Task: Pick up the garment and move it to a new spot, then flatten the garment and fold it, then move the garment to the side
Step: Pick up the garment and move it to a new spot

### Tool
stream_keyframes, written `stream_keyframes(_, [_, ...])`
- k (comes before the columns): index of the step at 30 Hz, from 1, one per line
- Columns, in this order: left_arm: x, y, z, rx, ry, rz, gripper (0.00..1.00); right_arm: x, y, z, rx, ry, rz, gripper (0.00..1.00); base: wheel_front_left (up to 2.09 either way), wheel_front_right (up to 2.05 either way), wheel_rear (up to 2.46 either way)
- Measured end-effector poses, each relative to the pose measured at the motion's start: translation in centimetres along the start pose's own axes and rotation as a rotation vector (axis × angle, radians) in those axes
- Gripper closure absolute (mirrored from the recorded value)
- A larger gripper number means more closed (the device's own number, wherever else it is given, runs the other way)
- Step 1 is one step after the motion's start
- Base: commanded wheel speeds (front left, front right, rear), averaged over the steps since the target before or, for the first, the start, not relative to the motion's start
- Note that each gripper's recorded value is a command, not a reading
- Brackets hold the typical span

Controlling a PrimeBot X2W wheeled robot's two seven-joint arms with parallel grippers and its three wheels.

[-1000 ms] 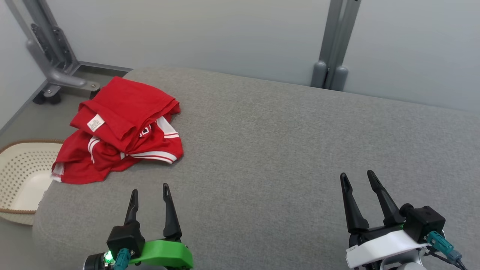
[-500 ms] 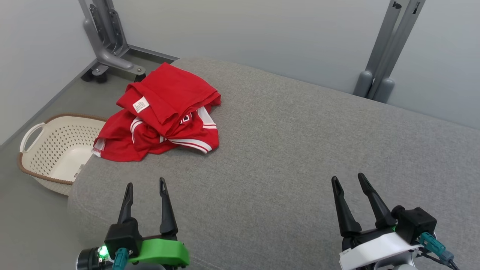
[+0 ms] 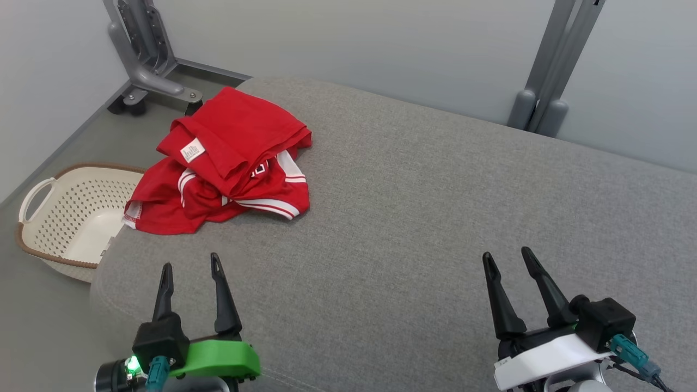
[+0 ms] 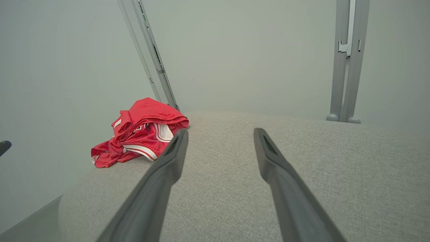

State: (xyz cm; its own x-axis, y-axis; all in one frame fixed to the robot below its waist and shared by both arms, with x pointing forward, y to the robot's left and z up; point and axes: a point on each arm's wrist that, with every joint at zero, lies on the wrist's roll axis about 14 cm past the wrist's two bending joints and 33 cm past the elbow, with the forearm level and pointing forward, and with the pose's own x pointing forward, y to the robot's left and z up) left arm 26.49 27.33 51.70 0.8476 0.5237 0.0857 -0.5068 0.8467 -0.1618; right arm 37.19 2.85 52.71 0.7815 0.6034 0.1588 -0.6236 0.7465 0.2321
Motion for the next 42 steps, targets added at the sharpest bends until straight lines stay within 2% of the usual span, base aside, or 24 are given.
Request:
stream_keyframes(5, [2.2,-0.3,-0.4,0.060,0.008,-0.010,0.00,0.4,-1.5,0.2,-0.022,-0.013,-0.022,0.00,0.00,0.00,0.00])
stream_keyframes(9, [5.1,-0.8,-1.6,0.142,0.052,-0.051,0.00,0.6,-3.9,0.4,-0.055,-0.017,-0.045,0.00,0.00,0.00,0.00])
stream_keyframes(11, [7.2,-1.1,-2.2,0.209,0.108,-0.086,0.00,0.6,-5.3,0.5,-0.070,-0.020,-0.058,0.00,0.00,0.00,0.00])
stream_keyframes(17, [12.6,-2.0,-4.4,0.298,0.306,-0.123,0.00,0.5,-9.1,0.2,-0.109,-0.007,-0.094,0.00,0.00,0.00,0.00])
stream_keyframes(20, [14.5,-1.9,-5.9,0.303,0.424,-0.115,0.00,0.2,-10.5,-0.6,-0.111,0.015,-0.110,0.00,0.00,0.00,0.00])
stream_keyframes(23, [16.5,-1.3,-6.8,0.353,0.503,-0.101,0.00,0.0,-11.5,-1.3,-0.112,0.034,-0.117,0.00,0.00,0.00,0.00])
stream_keyframes(31, [19.5,-0.6,-9.1,0.363,0.638,-0.048,0.00,-1.2,-13.9,-3.1,-0.105,0.087,-0.155,0.00,0.00,0.00,0.00])
stream_keyframes(41, [20.6,-1.0,-11.4,0.314,0.716,-0.023,0.00,-1.9,-15.2,-4.6,-0.093,0.127,-0.177,0.00,0.00,0.00,0.00])
stream_keyframes(42, [20.7,-0.9,-11.5,0.306,0.721,-0.014,0.97,-1.9,-15.1,-4.7,-0.092,0.128,-0.176,0.00,0.00,0.00,0.00])
